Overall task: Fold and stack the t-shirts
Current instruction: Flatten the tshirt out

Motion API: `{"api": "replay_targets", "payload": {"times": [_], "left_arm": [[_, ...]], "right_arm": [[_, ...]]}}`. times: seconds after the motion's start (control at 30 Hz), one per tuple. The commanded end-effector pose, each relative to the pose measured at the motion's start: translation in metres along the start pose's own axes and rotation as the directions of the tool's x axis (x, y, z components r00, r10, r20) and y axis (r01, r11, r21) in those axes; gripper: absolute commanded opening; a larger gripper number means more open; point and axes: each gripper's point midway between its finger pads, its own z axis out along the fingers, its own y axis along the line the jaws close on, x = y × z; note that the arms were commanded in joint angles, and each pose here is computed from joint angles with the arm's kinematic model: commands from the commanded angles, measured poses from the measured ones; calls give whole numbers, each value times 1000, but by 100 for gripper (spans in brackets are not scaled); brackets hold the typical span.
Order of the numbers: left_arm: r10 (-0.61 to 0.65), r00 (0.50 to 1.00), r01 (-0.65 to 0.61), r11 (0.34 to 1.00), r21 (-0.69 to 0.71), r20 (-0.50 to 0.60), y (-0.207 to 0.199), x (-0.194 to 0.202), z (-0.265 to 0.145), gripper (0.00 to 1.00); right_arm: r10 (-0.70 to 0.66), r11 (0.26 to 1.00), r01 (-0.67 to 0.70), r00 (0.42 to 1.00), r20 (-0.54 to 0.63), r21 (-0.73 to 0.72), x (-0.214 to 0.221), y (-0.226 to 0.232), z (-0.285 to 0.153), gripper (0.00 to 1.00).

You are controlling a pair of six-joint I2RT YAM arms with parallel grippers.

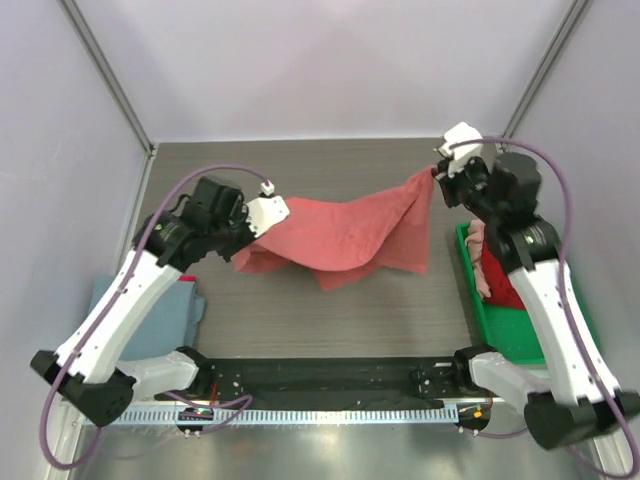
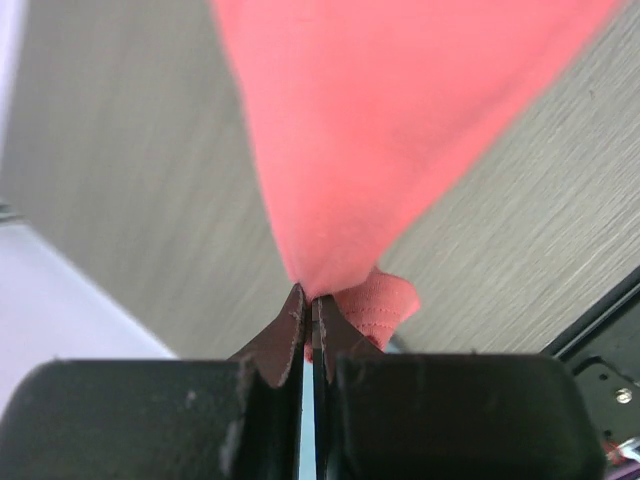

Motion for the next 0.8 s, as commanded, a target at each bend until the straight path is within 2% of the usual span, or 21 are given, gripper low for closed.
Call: {"api": "replay_targets", "payload": {"times": [0.0, 0.07, 0.1, 0.13, 0.2, 0.23, 0.27, 0.33, 0.37, 0.43, 0.5, 0.6, 0.63, 0.67, 0.7, 0.77], "left_arm": [[74, 997, -75, 995, -60, -12, 12, 6, -42, 0], [107, 994, -98, 976, -192, 37, 35, -2, -58, 0], [136, 990, -125, 967, -221, 33, 39, -1, -52, 0], [205, 976, -173, 935, -309, 73, 57, -16, -52, 0], [245, 969, -225, 914, -337, 17, 68, -7, -26, 0], [262, 965, -235, 901, -365, 26, 80, -14, -16, 0], [245, 969, -233, 914, -331, -6, 86, -10, 9, 0], [173, 985, -164, 942, -292, 5, 108, -5, 39, 0], [128, 991, -135, 966, -222, -44, 111, 4, 79, 0], [75, 996, -85, 973, -216, -57, 135, 3, 101, 0], [1, 996, -18, 981, -193, -91, 152, 2, 146, 2], [-112, 991, 94, 972, -214, -77, 179, -11, 193, 5], [-139, 987, 116, 962, -248, -75, 190, -15, 198, 7], [-160, 987, 144, 941, -308, -27, 214, -35, 190, 9], [-217, 976, 202, 922, -331, -11, 221, -38, 195, 16], [-274, 962, 255, 885, -391, 5, 237, -41, 193, 27]], "right_arm": [[51, 998, -48, 992, 115, -29, -29, 12, -38, 1], [58, 998, -64, 986, 158, 30, -40, 3, -49, 1], [65, 996, -75, 987, 149, 57, -37, -3, -44, 1], [63, 992, -74, 993, 100, 104, -26, -13, -30, 1], [47, 990, -55, 997, 64, 132, -18, -24, -10, 1], [45, 989, -51, 998, 46, 142, -13, -30, 0, 1], [51, 991, -52, 999, 10, 126, 1, -32, 25, 1], [62, 991, -59, 998, -19, 117, 11, -37, 50, 1], [84, 992, -76, 994, -74, 102, 32, -36, 76, 1], [102, 991, -91, 988, -117, 93, 45, -38, 104, 1], [135, 989, -118, 971, -198, 94, 75, -41, 145, 1], [148, 987, -126, 959, -243, 103, 95, -51, 194, 1], [152, 986, -130, 957, -246, 106, 98, -53, 206, 1], [152, 985, -127, 958, -242, 113, 96, -57, 215, 2], [150, 982, -118, 963, -223, 151, 87, -69, 224, 18], [148, 967, -100, 969, -198, 234, 74, -89, 220, 41]]}}
